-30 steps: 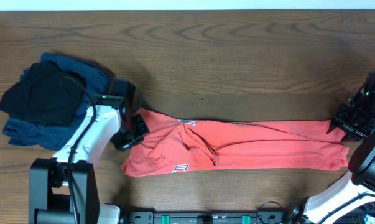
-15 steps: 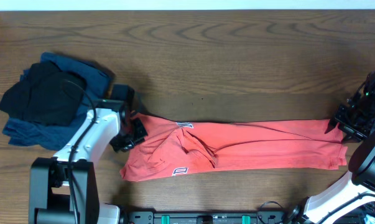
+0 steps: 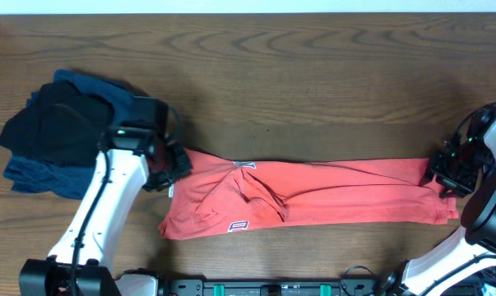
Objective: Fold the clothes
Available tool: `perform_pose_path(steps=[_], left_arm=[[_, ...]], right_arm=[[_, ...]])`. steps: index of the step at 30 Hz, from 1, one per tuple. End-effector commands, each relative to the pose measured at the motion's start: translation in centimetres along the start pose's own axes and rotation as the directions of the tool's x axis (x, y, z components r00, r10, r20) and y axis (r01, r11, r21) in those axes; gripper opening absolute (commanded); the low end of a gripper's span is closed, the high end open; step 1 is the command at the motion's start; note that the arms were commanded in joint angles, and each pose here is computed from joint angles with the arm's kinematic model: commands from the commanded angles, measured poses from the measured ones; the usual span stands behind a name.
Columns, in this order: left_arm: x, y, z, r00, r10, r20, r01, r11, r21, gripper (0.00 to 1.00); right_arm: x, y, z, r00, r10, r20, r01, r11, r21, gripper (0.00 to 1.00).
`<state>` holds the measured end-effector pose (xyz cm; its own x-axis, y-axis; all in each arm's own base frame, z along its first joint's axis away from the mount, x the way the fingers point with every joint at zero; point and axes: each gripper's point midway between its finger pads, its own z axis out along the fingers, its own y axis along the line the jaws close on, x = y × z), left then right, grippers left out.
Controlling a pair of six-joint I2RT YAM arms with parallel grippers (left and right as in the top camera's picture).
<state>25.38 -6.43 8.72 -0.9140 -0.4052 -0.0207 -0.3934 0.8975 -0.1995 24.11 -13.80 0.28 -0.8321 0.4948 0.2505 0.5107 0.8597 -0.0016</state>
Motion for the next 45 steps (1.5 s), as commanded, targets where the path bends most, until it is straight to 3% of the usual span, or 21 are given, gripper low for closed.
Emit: perform_pose_path(steps=[1, 11, 18, 21, 28, 36, 38, 41, 45], left_arm=[[2.3, -2.9, 0.2, 0.99, 0.132, -0.058, -0.127, 0.988, 0.084, 0.34], [7.5, -6.5, 2.5, 0.905, 0.418, -0.082, -0.408, 0.905, 0.118, 0.33], [11.4, -9.8, 3.4, 0.823, 0.565, -0.067, -0.542, 0.814, 0.207, 0.33], [12.2, -11.3, 3.9, 0.829, 0.556, -0.05, -0.532, 0.814, 0.231, 0.38], [13.1, -13.8, 6.4, 0.859, 0.507, -0.068, -0.476, 0.84, 0.26, 0.38], [14.2, -15.1, 8.6, 0.852, 0.509, -0.12, -0.457, 0.836, 0.305, 0.37], [14.0, -15.7, 8.6, 0.852, 0.514, -0.099, -0.462, 0.827, 0.32, 0.31], [13.4, -16.9, 8.3, 0.854, 0.517, -0.054, -0.468, 0.81, 0.354, 0.09], [12.4, -19.4, 7.4, 0.855, 0.519, 0.023, -0.475, 0.764, 0.436, 0.06]], right_arm=[[0.0, -0.9, 0.2, 1.0, -0.021, 0.006, 0.021, 0.999, 0.05, 0.53], [-1.1, -0.4, -2.8, 0.999, -0.021, 0.05, 0.02, 1.0, 0.02, 0.52], [-1.7, -0.4, -7.2, 0.985, -0.014, 0.173, 0.011, 1.0, 0.019, 0.53], [-1.6, -0.4, -8.5, 0.976, -0.013, 0.217, 0.01, 1.0, 0.019, 0.53], [-1.5, -0.1, -9.0, 0.973, -0.007, 0.232, 0.006, 1.0, 0.004, 0.53], [-1.5, 0.0, -9.0, 0.972, -0.007, 0.236, 0.008, 1.0, -0.005, 0.53], [-1.6, 0.1, -9.0, 0.971, -0.007, 0.237, 0.009, 1.0, -0.008, 0.53], [-1.6, 0.1, -9.0, 0.971, -0.006, 0.237, 0.008, 1.0, -0.009, 0.53], [-1.6, 0.1, -9.0, 0.971, -0.006, 0.238, 0.008, 1.0, -0.009, 0.53]])
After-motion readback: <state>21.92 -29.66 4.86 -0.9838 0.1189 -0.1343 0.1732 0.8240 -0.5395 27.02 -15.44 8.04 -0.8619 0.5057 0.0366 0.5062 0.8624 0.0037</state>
